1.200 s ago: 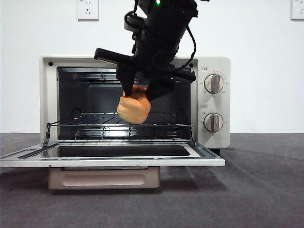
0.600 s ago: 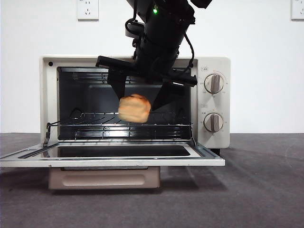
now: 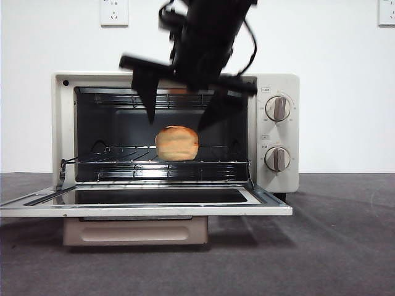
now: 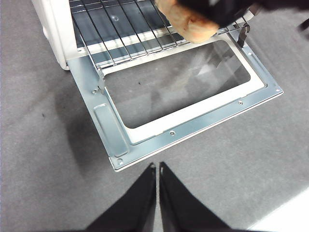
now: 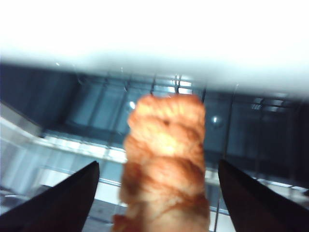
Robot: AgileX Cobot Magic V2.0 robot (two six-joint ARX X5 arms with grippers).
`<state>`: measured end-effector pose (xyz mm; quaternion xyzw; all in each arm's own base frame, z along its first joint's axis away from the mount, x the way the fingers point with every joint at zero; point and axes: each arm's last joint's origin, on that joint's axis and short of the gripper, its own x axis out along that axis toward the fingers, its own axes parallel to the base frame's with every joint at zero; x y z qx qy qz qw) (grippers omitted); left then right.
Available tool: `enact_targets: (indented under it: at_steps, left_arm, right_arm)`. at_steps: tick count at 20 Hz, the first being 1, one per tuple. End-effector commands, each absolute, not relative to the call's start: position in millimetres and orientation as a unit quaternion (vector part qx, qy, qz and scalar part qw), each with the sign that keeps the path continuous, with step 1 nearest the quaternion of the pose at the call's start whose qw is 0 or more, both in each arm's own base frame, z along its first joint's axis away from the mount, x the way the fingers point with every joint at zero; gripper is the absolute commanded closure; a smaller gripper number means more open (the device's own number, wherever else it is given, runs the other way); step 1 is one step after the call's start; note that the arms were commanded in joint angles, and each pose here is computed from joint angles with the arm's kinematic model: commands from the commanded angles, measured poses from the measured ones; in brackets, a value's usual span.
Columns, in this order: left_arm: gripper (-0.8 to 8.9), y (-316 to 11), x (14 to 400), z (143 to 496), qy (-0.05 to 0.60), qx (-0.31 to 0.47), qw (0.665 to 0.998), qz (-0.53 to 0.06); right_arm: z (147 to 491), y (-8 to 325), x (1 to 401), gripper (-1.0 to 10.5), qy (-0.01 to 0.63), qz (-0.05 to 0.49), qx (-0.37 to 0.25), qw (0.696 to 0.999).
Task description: The left arm flap open the oven, the right arm pick bread and place it into oven, the left arm flap close the oven
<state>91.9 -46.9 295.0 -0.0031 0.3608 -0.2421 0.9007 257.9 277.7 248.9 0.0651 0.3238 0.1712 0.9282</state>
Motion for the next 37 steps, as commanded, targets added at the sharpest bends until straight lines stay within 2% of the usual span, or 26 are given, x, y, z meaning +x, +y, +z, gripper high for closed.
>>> enact_targets:
  at_steps: [1,4,7,11,15,20,24,32,37]
  left_arm:
    - [7.98,-47.7,92.8,297.4,0.353,-0.001,0.902,-0.248]
    - [7.98,-47.9,93.1,297.7,0.351,-0.001,0.903,-0.248]
    - [7.98,-48.2,93.8,298.5,0.346,-0.002,0.905,-0.249]
    - [7.98,-49.1,95.7,301.1,0.332,-0.008,0.910,-0.250]
    - [7.98,-49.3,96.3,301.8,0.328,-0.011,0.911,-0.250]
    - [7.98,-49.3,96.2,301.8,0.328,-0.011,0.911,-0.250]
    - [7.98,-49.3,96.2,301.7,0.328,-0.011,0.911,-0.250]
    - [7.98,-51.6,102.1,302.2,0.323,-0.013,0.914,-0.246]
    - [7.99,-57.9,138.2,290.7,0.337,-0.050,0.917,-0.205]
  right_arm:
    - [272.7,277.7,246.9,5.5,0.305,0.193,0.058,0.931]
    - [299.7,266.8,227.0,5.5,0.287,0.224,0.017,0.931]
    - [326.4,245.6,205.1,5.6,0.289,0.283,-0.028,0.914]
    - [352.0,208.6,180.7,5.6,0.292,0.307,-0.088,0.902]
    - [365.2,173.6,159.1,5.6,0.301,0.346,-0.085,0.885]
    - [348.4,143.4,137.8,5.6,0.290,0.392,-0.056,0.871]
    - [333.4,131.4,121.0,5.6,0.261,0.452,-0.036,0.852]
    - [327.0,126.2,115.8,5.6,0.258,0.454,-0.034,0.852]
    - [326.6,126.1,115.4,5.6,0.261,0.455,-0.034,0.851]
